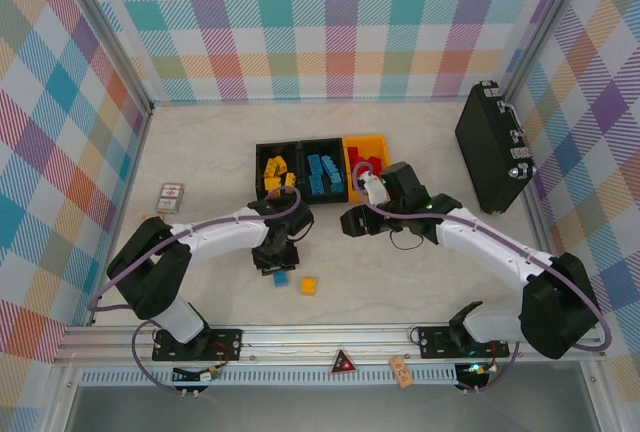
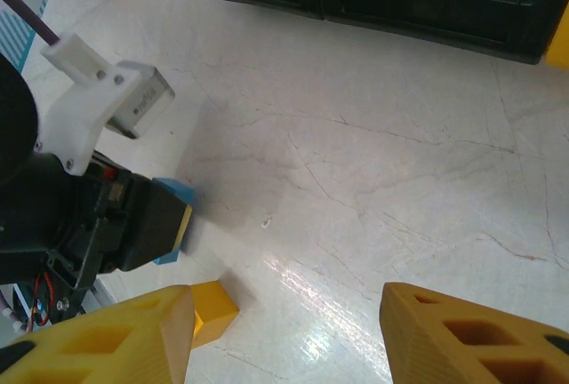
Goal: Sort the legos into containers by color
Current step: Pick up the lego from the middle-left of the table, then place the lego in the container, then pick up the lego from the middle-left of the table.
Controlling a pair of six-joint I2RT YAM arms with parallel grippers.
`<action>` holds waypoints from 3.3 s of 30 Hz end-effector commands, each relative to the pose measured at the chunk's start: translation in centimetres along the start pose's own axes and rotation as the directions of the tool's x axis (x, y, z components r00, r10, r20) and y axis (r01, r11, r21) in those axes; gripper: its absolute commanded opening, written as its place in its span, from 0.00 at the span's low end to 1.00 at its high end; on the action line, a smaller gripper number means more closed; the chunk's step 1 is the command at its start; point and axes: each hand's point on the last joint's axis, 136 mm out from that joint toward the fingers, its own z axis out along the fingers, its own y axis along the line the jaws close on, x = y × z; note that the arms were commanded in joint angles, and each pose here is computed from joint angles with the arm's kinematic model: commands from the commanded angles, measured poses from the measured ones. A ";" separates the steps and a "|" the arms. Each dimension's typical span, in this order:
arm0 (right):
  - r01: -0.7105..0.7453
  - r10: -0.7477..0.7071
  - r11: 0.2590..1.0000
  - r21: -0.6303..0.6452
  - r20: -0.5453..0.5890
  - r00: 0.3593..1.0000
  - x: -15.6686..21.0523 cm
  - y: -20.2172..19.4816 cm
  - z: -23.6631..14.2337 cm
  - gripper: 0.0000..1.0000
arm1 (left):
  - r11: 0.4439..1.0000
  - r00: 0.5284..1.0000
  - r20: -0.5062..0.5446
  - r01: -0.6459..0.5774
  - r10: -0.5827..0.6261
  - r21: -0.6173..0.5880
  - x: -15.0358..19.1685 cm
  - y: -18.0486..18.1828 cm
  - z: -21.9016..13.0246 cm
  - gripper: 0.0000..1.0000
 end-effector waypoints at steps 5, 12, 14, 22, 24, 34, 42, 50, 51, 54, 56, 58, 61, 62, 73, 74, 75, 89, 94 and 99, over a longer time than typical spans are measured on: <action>-0.016 0.018 0.998 -0.061 0.028 0.999 0.0 1.2 -0.6 0.58 | 0.998 0.990 0.134 -0.054 0.048 0.042 -4.7 -1.1 -4.4 0.29; -0.050 0.053 0.998 -0.035 0.067 0.996 -0.8 0.7 -0.6 0.58 | 0.986 0.967 0.242 -0.114 0.082 0.121 -9.9 -5.5 -7.6 0.29; -0.057 0.059 0.998 -0.028 0.079 0.995 -1.0 0.6 -0.7 0.58 | 0.982 0.963 0.254 -0.131 0.093 0.137 -11.2 -6.9 -8.2 0.29; -0.141 0.131 0.988 0.069 0.138 0.982 -1.8 -1.6 -1.4 0.58 | 0.971 0.949 0.293 -0.168 0.114 0.168 -15.9 -10.8 -9.1 0.30; -0.167 0.151 0.982 0.091 0.160 0.975 -2.2 -2.3 -1.7 0.59 | 0.970 0.948 0.298 -0.173 0.117 0.172 -17.1 -11.7 -8.9 0.30; -0.213 0.190 0.970 0.117 0.182 0.965 -2.9 -3.6 -1.9 0.59 | 0.976 0.931 0.341 -0.182 0.131 0.123 -21.9 -14.4 -7.9 0.30; -0.222 0.198 0.967 0.121 0.187 0.962 -2.5 -3.9 -2.0 0.59 | 0.983 0.926 0.345 -0.177 0.152 0.042 -23.8 -14.7 -6.3 0.32; -0.222 0.198 0.968 0.117 0.187 0.962 -2.5 -4.0 -2.0 0.59 | 0.985 0.928 0.344 -0.167 0.142 0.043 -24.2 -15.1 -5.4 0.38; -0.224 0.200 0.968 0.117 0.187 0.962 -2.5 -4.0 -2.0 0.59 | 0.985 0.927 0.347 -0.167 0.142 0.044 -24.2 -15.1 -5.5 0.42; -0.227 0.204 0.967 0.114 0.185 0.961 -2.4 -4.0 -2.0 0.59 | 0.985 0.927 0.349 -0.167 0.139 0.049 -24.3 -15.3 -5.8 0.53; -0.228 0.204 0.967 0.114 0.187 0.961 -2.3 -4.0 -2.0 0.59 | 0.984 0.924 0.356 -0.167 0.137 0.055 -24.4 -15.4 -6.2 0.54; -0.228 0.204 0.967 0.116 0.189 0.961 -2.3 -4.0 -2.1 0.59 | 0.984 0.923 0.360 -0.166 0.134 0.058 -24.4 -15.3 -6.6 0.54; -0.225 0.200 0.967 0.117 0.193 0.961 -2.3 -4.0 -2.2 0.59 | 0.982 0.919 0.369 -0.175 0.137 0.072 -24.0 -15.3 -7.7 0.54; -0.223 0.198 0.968 0.115 0.195 0.961 -2.4 -3.9 -2.3 0.59 | 0.980 0.917 0.375 -0.182 0.138 0.082 -23.8 -15.4 -8.2 0.54; -0.189 0.172 0.978 0.092 0.163 0.971 -2.3 -3.0 -2.5 0.59 | 0.953 0.912 0.375 -0.244 0.163 0.178 -20.1 -15.0 -11.3 0.54; -0.182 0.167 0.979 0.086 0.160 0.973 -2.2 -2.9 -2.6 0.59 | 0.950 0.914 0.369 -0.248 0.166 0.187 -19.6 -14.8 -11.5 0.54; -0.176 0.162 0.981 0.082 0.156 0.974 -2.1 -2.7 -2.7 0.59 | 0.947 0.916 0.362 -0.255 0.173 0.194 -19.0 -14.7 -11.5 0.54; -0.126 0.126 0.990 -0.065 -0.003 0.992 1.2 0.5 -3.6 0.59 | 0.909 0.948 0.157 -0.311 0.276 0.278 -9.4 -11.1 -9.2 0.53; -0.145 0.138 0.983 -0.109 -0.069 0.988 2.9 1.1 -3.5 0.59 | 0.913 0.950 0.054 -0.310 0.307 0.264 -5.1 -9.0 -6.8 0.53; -0.170 0.154 0.977 -0.130 -0.123 0.980 4.8 1.2 -2.7 0.59 | 0.911 0.943 -0.012 -0.319 0.333 0.261 -1.5 -8.1 -5.0 0.54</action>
